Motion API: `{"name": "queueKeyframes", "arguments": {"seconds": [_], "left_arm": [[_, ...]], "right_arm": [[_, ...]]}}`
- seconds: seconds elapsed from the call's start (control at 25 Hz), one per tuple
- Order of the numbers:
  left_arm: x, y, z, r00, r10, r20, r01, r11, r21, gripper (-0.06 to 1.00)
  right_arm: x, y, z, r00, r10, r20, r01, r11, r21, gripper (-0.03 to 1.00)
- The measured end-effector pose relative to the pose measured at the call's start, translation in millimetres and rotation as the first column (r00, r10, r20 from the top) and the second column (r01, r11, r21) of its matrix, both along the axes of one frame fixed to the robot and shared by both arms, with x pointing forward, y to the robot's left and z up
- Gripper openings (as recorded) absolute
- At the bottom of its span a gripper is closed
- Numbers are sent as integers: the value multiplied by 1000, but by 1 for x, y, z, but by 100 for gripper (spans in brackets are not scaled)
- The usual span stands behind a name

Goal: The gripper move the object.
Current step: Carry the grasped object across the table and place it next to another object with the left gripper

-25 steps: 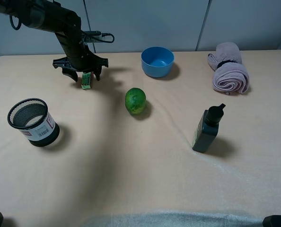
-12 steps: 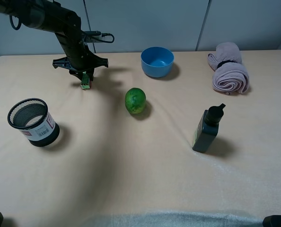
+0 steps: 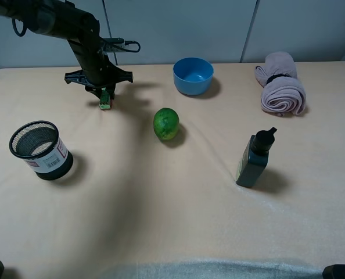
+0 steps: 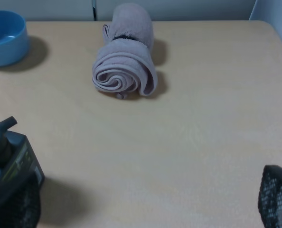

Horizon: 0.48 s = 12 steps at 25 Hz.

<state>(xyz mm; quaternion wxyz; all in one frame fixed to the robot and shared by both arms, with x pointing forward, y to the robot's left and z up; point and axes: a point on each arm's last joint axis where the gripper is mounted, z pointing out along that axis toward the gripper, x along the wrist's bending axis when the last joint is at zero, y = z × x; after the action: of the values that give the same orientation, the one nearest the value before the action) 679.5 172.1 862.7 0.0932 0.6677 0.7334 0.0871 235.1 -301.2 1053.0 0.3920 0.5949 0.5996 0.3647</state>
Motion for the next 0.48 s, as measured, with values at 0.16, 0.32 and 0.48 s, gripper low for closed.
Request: {"name": "queueKeyframes", "arguments": {"seconds": [0.16,0.32,0.48], "left_arm": [[0,-1,4,1000,9,-13,-9,1000,-2,30],[4,-2,15,999,19,-35,-19,1000,2,30],[5,-2,24,998,27,-54,-26,1000,8,30]], "right_arm": [[0,0,0,1000,0,0,0,1000,0,69],[0,0,0,1000,0,0,0,1000,0,69],[0,0,0,1000,0,0,0,1000,0,69]]}}
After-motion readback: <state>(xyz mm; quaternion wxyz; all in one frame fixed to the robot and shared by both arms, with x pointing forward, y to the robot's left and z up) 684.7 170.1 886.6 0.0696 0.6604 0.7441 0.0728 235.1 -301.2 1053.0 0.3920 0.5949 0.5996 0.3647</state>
